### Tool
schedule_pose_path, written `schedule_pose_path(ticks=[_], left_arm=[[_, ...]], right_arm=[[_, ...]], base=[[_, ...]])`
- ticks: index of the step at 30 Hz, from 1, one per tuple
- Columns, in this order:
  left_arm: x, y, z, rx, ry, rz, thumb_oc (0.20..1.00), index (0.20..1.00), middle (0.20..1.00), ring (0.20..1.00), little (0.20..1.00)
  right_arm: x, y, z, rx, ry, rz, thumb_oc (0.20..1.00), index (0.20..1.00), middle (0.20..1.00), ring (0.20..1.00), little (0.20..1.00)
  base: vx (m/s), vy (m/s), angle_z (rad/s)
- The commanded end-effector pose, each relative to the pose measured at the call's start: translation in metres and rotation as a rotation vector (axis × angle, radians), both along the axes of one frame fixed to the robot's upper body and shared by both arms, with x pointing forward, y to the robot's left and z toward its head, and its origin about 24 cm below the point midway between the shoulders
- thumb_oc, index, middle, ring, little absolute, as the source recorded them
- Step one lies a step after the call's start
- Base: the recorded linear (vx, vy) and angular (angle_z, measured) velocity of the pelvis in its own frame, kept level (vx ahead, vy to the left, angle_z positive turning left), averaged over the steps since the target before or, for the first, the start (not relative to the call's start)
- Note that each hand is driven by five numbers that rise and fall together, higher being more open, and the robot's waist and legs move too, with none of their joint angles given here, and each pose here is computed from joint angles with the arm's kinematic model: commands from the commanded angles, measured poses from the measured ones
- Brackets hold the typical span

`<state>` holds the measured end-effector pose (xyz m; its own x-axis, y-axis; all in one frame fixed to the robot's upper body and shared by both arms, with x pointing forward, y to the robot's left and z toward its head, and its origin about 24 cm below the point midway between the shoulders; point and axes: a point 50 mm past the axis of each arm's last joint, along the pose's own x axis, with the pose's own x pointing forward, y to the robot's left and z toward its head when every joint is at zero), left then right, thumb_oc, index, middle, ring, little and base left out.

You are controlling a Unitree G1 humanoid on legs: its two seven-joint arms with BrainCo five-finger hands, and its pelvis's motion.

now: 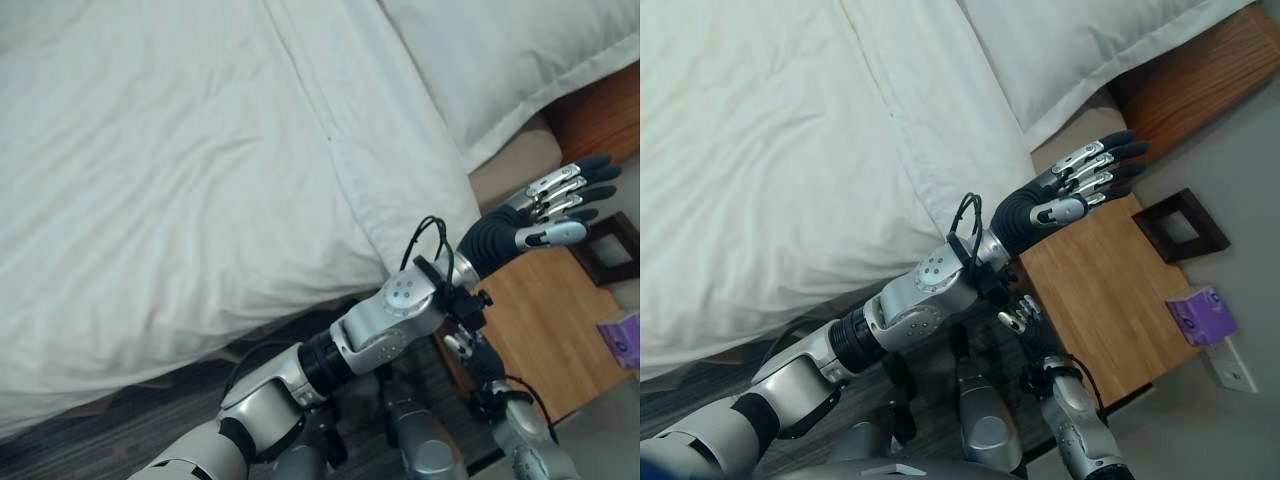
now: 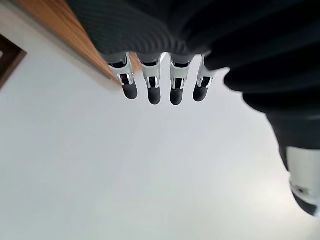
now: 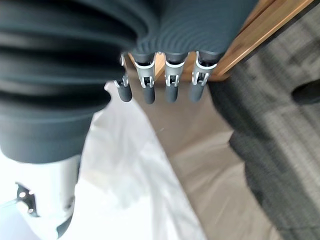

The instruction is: Making the bed.

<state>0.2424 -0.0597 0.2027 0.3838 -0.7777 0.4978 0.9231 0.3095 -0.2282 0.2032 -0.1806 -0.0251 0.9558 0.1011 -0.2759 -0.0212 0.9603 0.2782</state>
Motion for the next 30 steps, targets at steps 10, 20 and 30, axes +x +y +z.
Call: schedule_pose_path(ticks=[10,20,30], left_arm=[[0.028,0.122,-0.095,-0.007,0.355,0.378,1.0,1.0,1.0,1.0,1.0],[-0.04,0.275,-0.169,0.135,0.569,0.995,1.0,1.0,1.0,1.0,1.0],[-0.03,0.27,-0.15,0.083,0.487,1.021,1.0,1.0,1.0,1.0,1.0]], right_arm=[[-0.011,-0.054,0.022,-0.058,-0.102,-0.292,1.0,1.0,1.0,1.0,1.0],[-0.015,-0.122,0.055,-0.327,-0.211,-0.501,1.0,1.0,1.0,1.0,1.0],[0.048,-0.105,0.169,-0.132,-0.718,-0.359,0.2,0.2,0.2,0.2,0.2]], base=[[0.04,-0.007,0.06],[0.02,0.002,0.0],[-0.07,-0.006,0.07]])
